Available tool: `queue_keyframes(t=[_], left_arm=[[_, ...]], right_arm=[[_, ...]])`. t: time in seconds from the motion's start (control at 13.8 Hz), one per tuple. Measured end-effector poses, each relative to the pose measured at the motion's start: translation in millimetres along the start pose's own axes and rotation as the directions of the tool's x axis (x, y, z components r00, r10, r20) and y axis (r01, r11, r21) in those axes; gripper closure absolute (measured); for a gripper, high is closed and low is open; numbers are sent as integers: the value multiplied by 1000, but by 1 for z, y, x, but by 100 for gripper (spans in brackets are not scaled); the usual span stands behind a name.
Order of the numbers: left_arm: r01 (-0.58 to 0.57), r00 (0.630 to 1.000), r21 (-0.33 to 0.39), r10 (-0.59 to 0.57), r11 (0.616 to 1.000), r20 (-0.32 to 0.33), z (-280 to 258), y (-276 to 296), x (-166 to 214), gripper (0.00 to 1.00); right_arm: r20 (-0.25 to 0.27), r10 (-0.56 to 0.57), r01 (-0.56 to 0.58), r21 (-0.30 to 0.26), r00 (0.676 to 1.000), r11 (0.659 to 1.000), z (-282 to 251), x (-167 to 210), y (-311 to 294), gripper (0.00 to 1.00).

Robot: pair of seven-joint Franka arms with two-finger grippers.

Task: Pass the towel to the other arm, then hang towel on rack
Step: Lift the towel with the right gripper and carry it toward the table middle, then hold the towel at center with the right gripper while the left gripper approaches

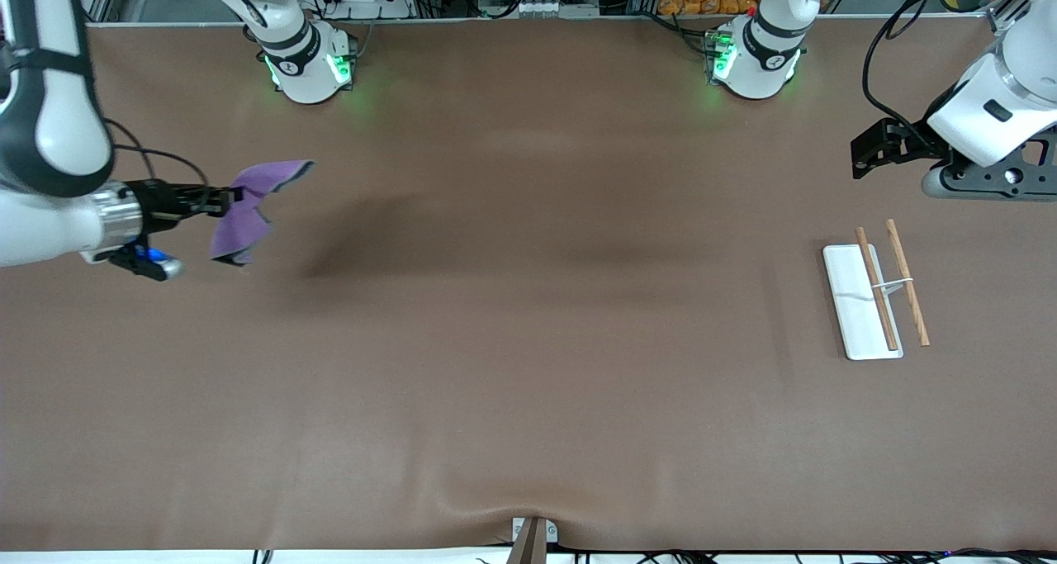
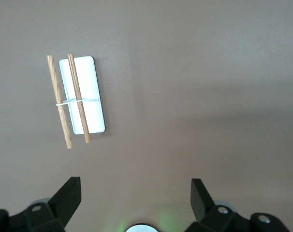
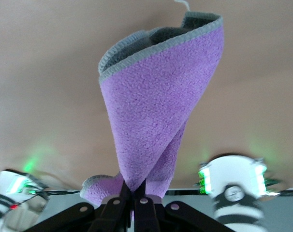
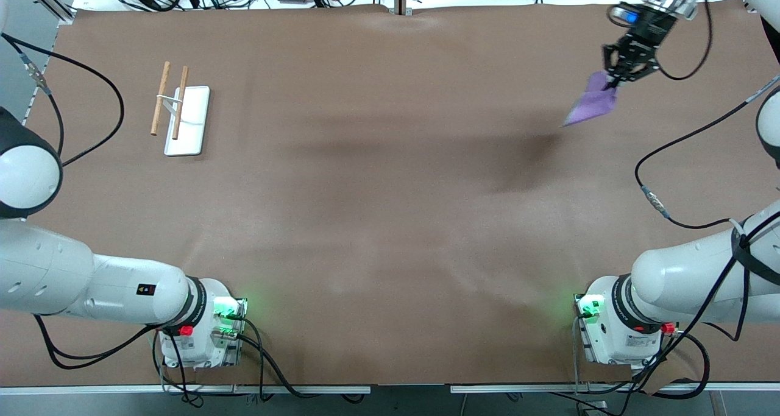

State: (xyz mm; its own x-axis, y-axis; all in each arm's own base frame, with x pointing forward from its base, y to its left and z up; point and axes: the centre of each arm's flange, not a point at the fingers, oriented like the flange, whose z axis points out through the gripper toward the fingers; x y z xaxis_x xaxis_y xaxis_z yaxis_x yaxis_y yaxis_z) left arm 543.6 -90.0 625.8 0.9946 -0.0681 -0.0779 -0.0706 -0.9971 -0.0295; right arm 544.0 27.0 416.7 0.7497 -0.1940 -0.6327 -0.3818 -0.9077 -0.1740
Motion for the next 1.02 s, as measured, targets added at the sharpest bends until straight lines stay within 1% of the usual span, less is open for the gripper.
queue_keyframes(t=[0.22, 0.36, 0.58, 0.73, 0.87, 1.02], left_arm=[[27, 999, -23, -26, 999, 24, 11, 14, 5, 0], [36, 999, -64, -33, 997, 42, 16, 20, 8, 0], [81, 995, -117, -73, 990, 75, 27, 27, 14, 0], [122, 989, -163, -107, 979, 98, 34, 33, 19, 0], [176, 981, -218, -153, 960, 118, 38, 41, 24, 0], [242, 967, -240, -213, 940, 140, 41, 54, 27, 0]], right_arm=[[50, 93, -96, 78, 994, 992, 18, -22, -65, 96], [51, 164, -169, 113, 985, 979, 30, -33, -106, 96], [43, 262, -266, 181, 964, 947, 46, -58, -174, 96], [61, 317, -322, 245, 946, 914, 54, -73, -209, 96], [89, 368, -376, 320, 926, 869, 61, -80, -236, 96], [120, 406, -419, 394, 906, 818, 73, -82, -262, 96]])
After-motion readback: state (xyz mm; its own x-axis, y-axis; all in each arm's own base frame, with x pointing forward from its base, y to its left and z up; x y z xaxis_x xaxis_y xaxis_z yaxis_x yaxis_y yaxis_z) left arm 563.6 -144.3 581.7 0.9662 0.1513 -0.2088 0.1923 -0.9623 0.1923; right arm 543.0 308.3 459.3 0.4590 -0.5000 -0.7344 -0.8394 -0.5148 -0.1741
